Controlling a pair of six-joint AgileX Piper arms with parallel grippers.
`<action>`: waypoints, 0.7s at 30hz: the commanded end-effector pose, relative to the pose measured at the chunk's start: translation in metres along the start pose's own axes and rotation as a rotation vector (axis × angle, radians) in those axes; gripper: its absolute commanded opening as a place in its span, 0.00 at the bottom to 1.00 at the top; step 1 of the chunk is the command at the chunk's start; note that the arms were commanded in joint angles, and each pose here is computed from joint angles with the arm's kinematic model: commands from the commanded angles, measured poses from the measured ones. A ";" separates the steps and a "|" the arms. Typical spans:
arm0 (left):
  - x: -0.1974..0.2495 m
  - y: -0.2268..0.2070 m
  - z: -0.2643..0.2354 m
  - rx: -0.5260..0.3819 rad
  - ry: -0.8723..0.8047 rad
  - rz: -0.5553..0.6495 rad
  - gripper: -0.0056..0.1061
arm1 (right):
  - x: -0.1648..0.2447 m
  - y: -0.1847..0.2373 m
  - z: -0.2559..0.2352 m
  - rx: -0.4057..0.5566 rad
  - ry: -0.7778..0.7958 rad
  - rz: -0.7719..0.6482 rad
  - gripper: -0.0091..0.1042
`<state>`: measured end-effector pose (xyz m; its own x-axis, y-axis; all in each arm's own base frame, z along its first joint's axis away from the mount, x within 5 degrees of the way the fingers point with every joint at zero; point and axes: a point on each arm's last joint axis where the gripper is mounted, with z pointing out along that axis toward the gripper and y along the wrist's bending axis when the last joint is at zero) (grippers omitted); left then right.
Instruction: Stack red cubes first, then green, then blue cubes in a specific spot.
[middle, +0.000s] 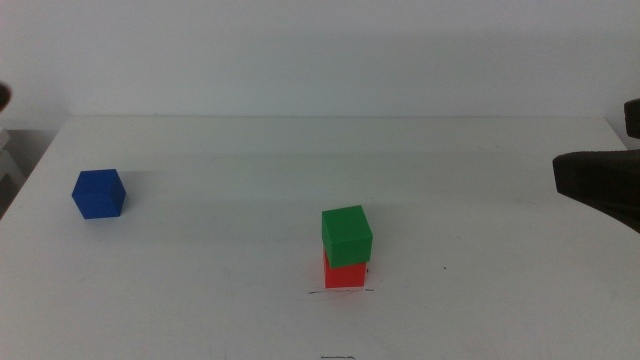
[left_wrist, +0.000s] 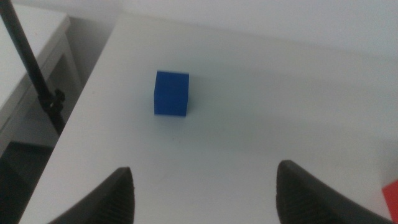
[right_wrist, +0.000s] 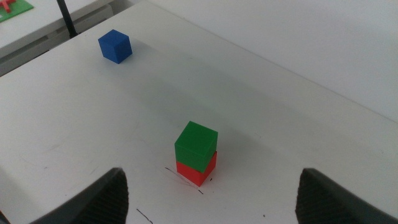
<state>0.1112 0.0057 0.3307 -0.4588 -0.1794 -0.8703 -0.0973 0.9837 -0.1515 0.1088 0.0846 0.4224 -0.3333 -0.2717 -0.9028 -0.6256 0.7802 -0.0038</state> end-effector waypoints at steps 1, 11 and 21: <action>-0.020 -0.003 -0.001 0.008 -0.031 0.011 0.72 | -0.014 -0.002 -0.008 0.016 -0.104 -0.013 0.91; -0.031 -0.002 0.021 -0.005 0.139 0.006 0.72 | -0.014 -0.002 -0.008 0.016 -0.104 -0.013 0.91; -0.085 0.001 0.080 -0.053 0.428 0.059 0.78 | -0.014 -0.002 -0.008 0.016 -0.104 -0.013 0.91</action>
<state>0.2086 0.0210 0.3531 -0.8101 -0.1239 -0.5731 -0.0966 0.9923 -0.0781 0.1088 0.0846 0.4224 -0.3333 -0.2717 -0.9028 -0.6256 0.7802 -0.0038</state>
